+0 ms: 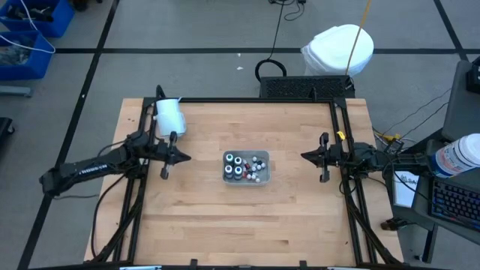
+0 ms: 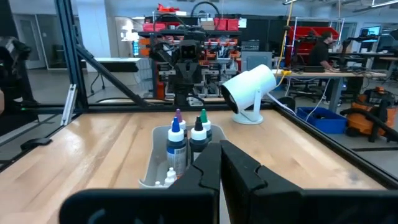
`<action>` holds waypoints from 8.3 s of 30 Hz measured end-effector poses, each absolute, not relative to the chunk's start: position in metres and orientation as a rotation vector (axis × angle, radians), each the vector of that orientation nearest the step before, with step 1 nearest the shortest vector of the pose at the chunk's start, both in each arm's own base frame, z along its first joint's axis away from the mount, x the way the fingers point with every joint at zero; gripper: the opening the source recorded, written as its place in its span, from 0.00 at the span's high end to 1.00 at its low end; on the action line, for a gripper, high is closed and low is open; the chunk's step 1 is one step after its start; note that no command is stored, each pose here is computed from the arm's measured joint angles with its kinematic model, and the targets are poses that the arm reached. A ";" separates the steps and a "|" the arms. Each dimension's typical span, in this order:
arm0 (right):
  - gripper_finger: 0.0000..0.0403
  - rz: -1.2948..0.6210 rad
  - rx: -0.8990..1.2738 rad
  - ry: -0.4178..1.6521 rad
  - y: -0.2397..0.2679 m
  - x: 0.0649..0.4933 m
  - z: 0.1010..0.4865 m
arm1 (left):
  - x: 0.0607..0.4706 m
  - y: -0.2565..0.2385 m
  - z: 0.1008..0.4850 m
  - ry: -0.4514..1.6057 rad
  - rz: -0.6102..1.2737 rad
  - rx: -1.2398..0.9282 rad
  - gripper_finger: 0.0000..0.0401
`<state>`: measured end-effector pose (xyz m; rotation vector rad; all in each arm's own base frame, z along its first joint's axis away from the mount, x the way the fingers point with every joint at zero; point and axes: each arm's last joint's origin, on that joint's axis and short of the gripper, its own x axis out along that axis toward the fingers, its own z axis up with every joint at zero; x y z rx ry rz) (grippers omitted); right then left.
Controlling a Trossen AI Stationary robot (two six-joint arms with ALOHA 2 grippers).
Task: Pick & Place food coloring
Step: Return to Home Position
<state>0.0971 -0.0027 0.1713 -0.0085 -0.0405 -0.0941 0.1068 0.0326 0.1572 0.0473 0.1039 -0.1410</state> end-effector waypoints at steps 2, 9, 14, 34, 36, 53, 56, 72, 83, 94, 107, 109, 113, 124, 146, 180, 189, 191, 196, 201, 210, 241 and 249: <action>1.00 -0.092 -0.005 -0.041 -0.003 0.097 0.171 | 0.110 0.026 0.159 0.089 -0.153 0.061 1.00; 1.00 -0.070 -0.007 -0.039 -0.002 0.097 0.171 | 0.115 0.001 0.158 0.090 -0.175 0.204 1.00; 1.00 -0.040 -0.008 -0.044 -0.001 0.097 0.172 | 0.115 0.000 0.162 0.046 -0.148 0.291 1.00; 1.00 -0.019 -0.005 -0.064 0.000 0.097 0.174 | 0.096 0.002 0.173 -0.057 -0.169 0.285 1.00; 1.00 -0.019 -0.005 -0.064 0.000 0.097 0.174 | 0.097 0.003 0.172 -0.049 -0.171 0.283 1.00; 1.00 -0.022 0.015 -0.062 -0.001 0.097 0.173 | 0.097 0.003 0.173 -0.053 -0.171 0.207 0.95; 1.00 -0.021 0.015 -0.063 0.000 0.097 0.173 | 0.097 0.003 0.173 -0.055 -0.171 0.209 0.97; 1.00 -0.022 0.016 -0.063 -0.001 0.097 0.173 | 0.097 0.003 0.174 -0.059 -0.171 0.209 0.87; 1.00 -0.022 0.016 -0.063 -0.001 0.097 0.173 | 0.097 0.003 0.174 -0.061 -0.170 0.209 0.86; 1.00 -0.022 0.016 -0.063 -0.001 0.097 0.173 | 0.097 0.003 0.174 -0.061 -0.170 0.209 0.86; 1.00 -0.022 0.016 -0.063 0.000 0.097 0.173 | 0.097 0.003 0.174 -0.061 -0.170 0.209 0.86; 1.00 -0.022 0.016 -0.063 -0.001 0.097 0.173 | 0.097 0.003 0.174 -0.061 -0.170 0.209 0.86; 1.00 -0.022 0.016 -0.063 -0.001 0.097 0.173 | 0.097 0.003 0.174 -0.061 -0.170 0.209 0.86; 1.00 -0.022 0.016 -0.063 -0.001 0.097 0.173 | 0.097 0.003 0.174 -0.061 -0.170 0.209 0.86; 1.00 -0.022 0.016 -0.063 -0.001 0.097 0.173 | 0.097 0.003 0.174 -0.061 -0.170 0.209 0.86; 1.00 -0.022 0.016 -0.063 -0.001 0.097 0.173 | 0.097 0.003 0.174 -0.061 -0.170 0.209 0.86; 1.00 -0.022 0.016 -0.063 -0.001 0.097 0.173 | 0.097 0.003 0.174 -0.061 -0.170 0.209 0.86; 1.00 -0.022 0.016 -0.063 -0.001 0.097 0.173 | 0.097 0.003 0.174 -0.061 -0.170 0.209 0.86; 1.00 -0.022 0.016 -0.063 0.000 0.097 0.173 | 0.097 0.003 0.174 -0.061 -0.170 0.209 0.86; 1.00 -0.022 0.016 -0.063 -0.001 0.097 0.173 | 0.097 0.003 0.174 -0.061 -0.170 0.209 0.86; 1.00 -0.022 0.016 -0.062 -0.001 0.097 0.173 | 0.097 0.003 0.174 -0.061 -0.170 0.209 0.86; 1.00 -0.022 0.016 -0.063 -0.001 0.097 0.173 | 0.097 0.003 0.174 -0.061 -0.170 0.209 0.86; 1.00 -0.022 0.016 -0.063 -0.001 0.097 0.173 | 0.097 0.003 0.174 -0.061 -0.170 0.209 0.86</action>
